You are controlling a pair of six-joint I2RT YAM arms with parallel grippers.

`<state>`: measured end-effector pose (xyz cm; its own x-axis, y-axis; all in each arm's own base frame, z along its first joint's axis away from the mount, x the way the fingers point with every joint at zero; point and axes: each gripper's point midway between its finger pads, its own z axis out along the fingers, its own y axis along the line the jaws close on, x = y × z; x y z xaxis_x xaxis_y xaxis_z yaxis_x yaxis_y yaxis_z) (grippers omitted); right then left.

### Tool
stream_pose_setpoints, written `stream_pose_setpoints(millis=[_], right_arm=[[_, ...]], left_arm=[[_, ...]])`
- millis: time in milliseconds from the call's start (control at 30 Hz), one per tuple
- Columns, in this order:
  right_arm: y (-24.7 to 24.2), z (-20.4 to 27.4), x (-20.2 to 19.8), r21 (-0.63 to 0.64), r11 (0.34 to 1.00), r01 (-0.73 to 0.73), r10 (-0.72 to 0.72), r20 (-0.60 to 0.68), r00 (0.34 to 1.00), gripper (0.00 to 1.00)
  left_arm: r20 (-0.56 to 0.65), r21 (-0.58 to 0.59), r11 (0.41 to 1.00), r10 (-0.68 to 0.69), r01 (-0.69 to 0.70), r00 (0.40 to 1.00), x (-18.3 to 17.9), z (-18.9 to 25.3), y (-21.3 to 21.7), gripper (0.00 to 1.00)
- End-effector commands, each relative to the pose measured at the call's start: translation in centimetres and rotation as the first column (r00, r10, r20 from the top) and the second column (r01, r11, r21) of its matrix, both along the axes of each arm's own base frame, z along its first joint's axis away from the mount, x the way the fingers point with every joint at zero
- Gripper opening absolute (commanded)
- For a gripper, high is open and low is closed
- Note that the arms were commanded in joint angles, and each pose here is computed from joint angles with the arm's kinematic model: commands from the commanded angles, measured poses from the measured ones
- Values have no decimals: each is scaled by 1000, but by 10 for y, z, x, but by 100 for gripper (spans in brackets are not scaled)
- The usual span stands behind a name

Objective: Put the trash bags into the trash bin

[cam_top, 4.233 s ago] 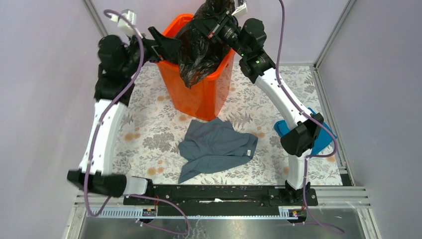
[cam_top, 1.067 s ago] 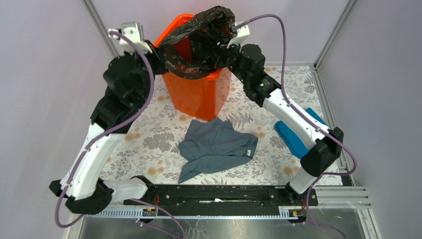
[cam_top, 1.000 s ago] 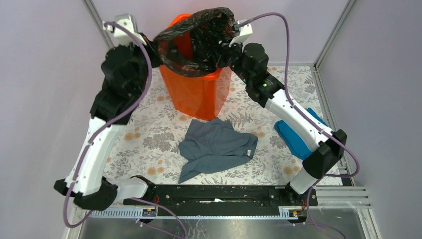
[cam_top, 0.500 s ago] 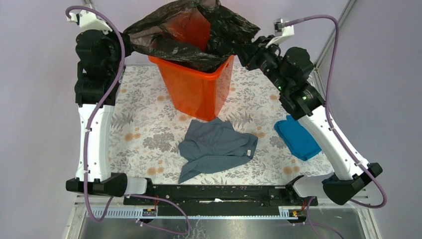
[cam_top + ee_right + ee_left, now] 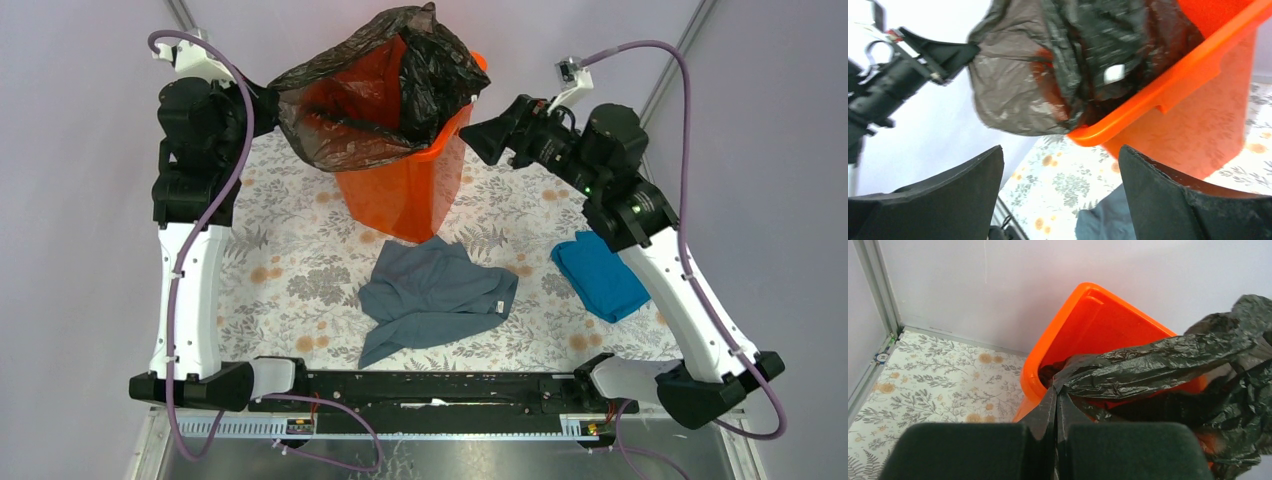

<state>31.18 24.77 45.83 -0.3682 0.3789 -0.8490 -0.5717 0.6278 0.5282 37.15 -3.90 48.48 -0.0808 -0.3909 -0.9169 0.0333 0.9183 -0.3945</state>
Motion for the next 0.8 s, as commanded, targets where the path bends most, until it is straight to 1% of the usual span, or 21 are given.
stream_pose_setpoints(millis=[0,67,133,267,300,400,500,633,767], right_arm=[[7,52,-49,148,975,-163,156,62,986,93],[14,64,-50,200,961,-192,177,90,980,95],[25,78,-43,238,950,-204,182,112,977,96],[62,97,-23,212,948,-237,209,146,967,95],[66,97,-12,185,959,-214,186,158,970,94],[65,88,28,95,993,-67,53,144,988,92],[57,78,49,42,998,38,-44,143,989,90],[57,57,63,3,996,89,-89,130,987,86],[67,42,76,-17,997,81,-78,137,988,78]], left_arm=[[86,-19,999,-40,42,996,-10,25,-6,0],[91,-24,999,-46,49,995,-11,27,-8,0],[98,-32,998,-54,57,994,-12,29,-9,0],[108,-39,997,-64,69,992,-14,32,-11,0],[108,-39,997,-63,68,992,-15,33,-11,0],[107,-32,997,-63,67,992,-17,33,-11,0],[104,-24,997,-65,68,992,-19,32,-11,0],[95,-18,998,-52,54,994,-15,27,-8,0],[95,-33,998,-56,59,994,-11,23,-10,0]])
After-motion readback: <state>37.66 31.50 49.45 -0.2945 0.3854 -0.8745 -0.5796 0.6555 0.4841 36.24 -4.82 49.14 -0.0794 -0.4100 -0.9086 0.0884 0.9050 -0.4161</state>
